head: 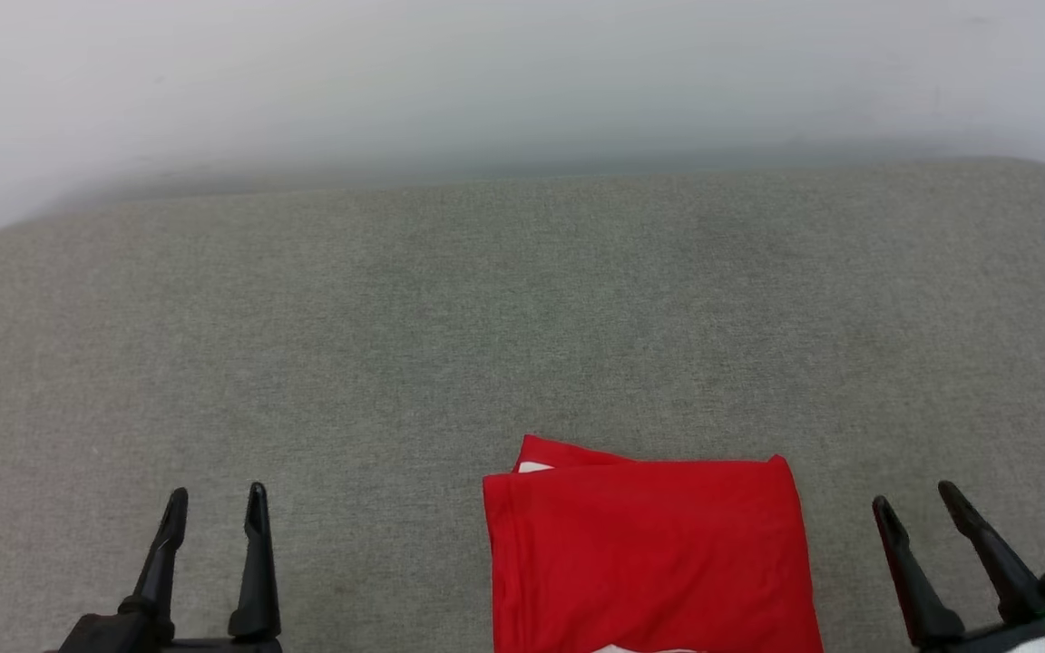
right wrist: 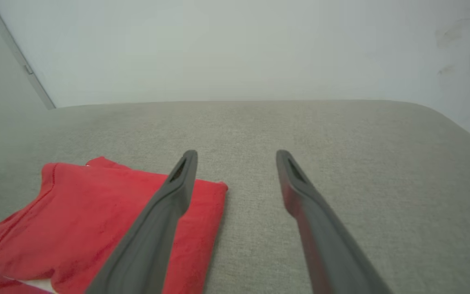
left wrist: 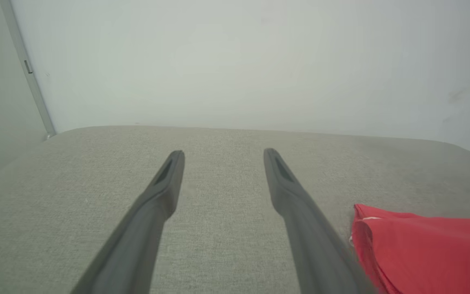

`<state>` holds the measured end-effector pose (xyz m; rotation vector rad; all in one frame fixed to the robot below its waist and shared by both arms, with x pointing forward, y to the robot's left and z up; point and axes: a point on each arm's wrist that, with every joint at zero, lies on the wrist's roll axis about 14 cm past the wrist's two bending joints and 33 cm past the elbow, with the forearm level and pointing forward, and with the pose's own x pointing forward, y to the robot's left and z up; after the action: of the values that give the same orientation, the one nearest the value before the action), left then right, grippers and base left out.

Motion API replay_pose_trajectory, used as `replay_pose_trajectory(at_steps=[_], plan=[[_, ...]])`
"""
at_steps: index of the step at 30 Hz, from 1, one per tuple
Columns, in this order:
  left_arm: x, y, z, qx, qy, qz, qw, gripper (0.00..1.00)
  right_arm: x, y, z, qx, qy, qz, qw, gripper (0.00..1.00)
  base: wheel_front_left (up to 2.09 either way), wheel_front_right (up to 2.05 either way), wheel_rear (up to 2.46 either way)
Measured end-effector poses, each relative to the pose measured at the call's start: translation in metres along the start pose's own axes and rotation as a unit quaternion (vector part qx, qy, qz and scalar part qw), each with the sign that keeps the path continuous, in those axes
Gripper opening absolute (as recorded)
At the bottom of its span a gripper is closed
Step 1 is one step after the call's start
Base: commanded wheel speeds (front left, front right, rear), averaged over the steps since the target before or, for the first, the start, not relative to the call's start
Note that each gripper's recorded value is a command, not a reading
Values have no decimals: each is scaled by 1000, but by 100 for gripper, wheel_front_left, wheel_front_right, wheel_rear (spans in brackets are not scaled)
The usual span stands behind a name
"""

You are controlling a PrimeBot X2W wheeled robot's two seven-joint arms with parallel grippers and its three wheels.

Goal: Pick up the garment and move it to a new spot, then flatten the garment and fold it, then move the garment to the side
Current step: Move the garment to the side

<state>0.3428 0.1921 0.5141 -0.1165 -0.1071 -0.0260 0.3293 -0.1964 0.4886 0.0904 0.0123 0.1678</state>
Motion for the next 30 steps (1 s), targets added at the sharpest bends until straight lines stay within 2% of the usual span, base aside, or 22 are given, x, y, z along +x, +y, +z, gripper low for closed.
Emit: replay_pose_trajectory(at_steps=[5,9,12,17,22,30], plan=[[6,-4,-6,5,8,-8,1000,100,17,6,-13,22,42,60,997,100,0,0,0],[9,-8,-8,7,11,-15,1000,100,36,0,-3,-3,75,102,992,100,0,0,0],[12,-11,-9,7,11,-20,1000,100,43,0,-10,21,139,113,984,100,0,0,0],[11,-13,-12,5,15,-23,1000,100,50,-4,-19,72,238,112,962,100,0,0,0],[8,-10,-12,5,16,-16,1000,100,40,-5,-45,137,328,100,929,100,0,0,0],[5,-6,-16,5,24,-10,1000,100,27,5,-80,175,393,90,898,100,0,0,0]])
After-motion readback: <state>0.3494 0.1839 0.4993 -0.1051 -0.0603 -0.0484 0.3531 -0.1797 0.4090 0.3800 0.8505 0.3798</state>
